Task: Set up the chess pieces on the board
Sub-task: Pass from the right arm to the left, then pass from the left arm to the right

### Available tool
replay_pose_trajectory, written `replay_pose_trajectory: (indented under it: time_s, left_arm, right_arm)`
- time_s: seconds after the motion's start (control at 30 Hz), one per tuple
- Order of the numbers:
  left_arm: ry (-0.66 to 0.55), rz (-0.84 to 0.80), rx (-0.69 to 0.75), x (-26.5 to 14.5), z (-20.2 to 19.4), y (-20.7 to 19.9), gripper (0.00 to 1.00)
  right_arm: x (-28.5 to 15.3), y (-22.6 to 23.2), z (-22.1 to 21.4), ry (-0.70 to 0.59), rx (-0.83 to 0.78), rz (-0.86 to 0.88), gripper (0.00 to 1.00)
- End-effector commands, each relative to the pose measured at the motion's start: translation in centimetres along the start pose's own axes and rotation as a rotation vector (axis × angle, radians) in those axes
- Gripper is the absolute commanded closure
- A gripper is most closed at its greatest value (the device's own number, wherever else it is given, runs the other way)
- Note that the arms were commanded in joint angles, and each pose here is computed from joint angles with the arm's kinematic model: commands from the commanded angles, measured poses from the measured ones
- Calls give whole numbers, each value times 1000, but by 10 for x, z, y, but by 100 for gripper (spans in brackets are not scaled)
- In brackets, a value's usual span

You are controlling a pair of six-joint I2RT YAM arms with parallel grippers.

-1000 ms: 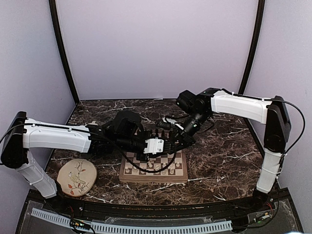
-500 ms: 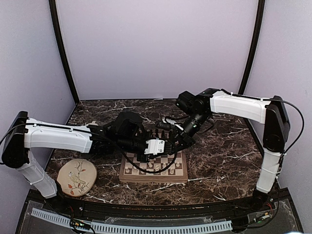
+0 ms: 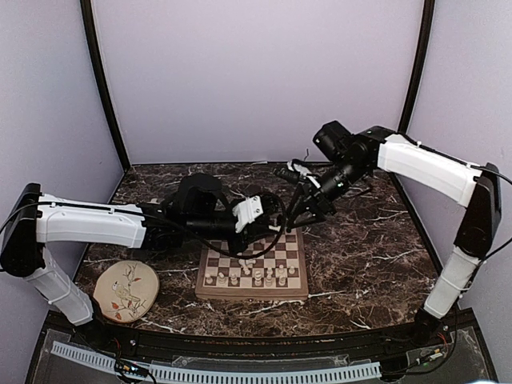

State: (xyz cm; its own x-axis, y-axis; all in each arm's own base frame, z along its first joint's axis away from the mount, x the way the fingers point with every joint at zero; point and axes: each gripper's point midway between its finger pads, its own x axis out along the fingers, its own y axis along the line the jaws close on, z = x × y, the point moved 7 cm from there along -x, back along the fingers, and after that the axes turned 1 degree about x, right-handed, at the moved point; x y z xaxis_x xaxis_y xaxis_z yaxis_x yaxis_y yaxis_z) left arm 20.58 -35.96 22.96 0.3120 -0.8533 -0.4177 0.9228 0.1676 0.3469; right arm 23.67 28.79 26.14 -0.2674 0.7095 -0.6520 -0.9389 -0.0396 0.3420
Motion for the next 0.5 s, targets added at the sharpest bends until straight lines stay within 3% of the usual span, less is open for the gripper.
replay_pose_trajectory:
  time_s: [0.0, 0.03, 0.07, 0.1, 0.2, 0.3, 0.4, 0.47]
  left_arm:
    - [-281, 9, -364, -20, 27, 13, 90]
    - [-334, 5, -430, -20, 28, 13, 89]
    - [-383, -1, -483, -20, 28, 13, 89]
    - [-435, -9, -531, -20, 30, 13, 88]
    - [-556, -13, -631, -21, 32, 16, 88]
    - [-639, 22, -669, -24, 32, 20, 88]
    - [-691, 73, -674, -30, 32, 25, 88]
    - [-701, 110, -670, -35, 30, 26, 88]
  right_arm:
    - [-40, 0, 22, -159, -20, -182, 44]
    - [-50, 1, 26, -190, -19, -254, 36]
    - [-59, 2, 30, -220, -29, -310, 5]
    - [-65, 1, 33, -237, -39, -359, 0]
    - [-90, -2, 41, -356, -16, -416, 0]
    - [-94, -6, 42, -449, 58, -298, 2]
    - [-79, -11, 42, -445, 167, -134, 22]
    - [-71, -14, 40, -455, 244, -76, 28]
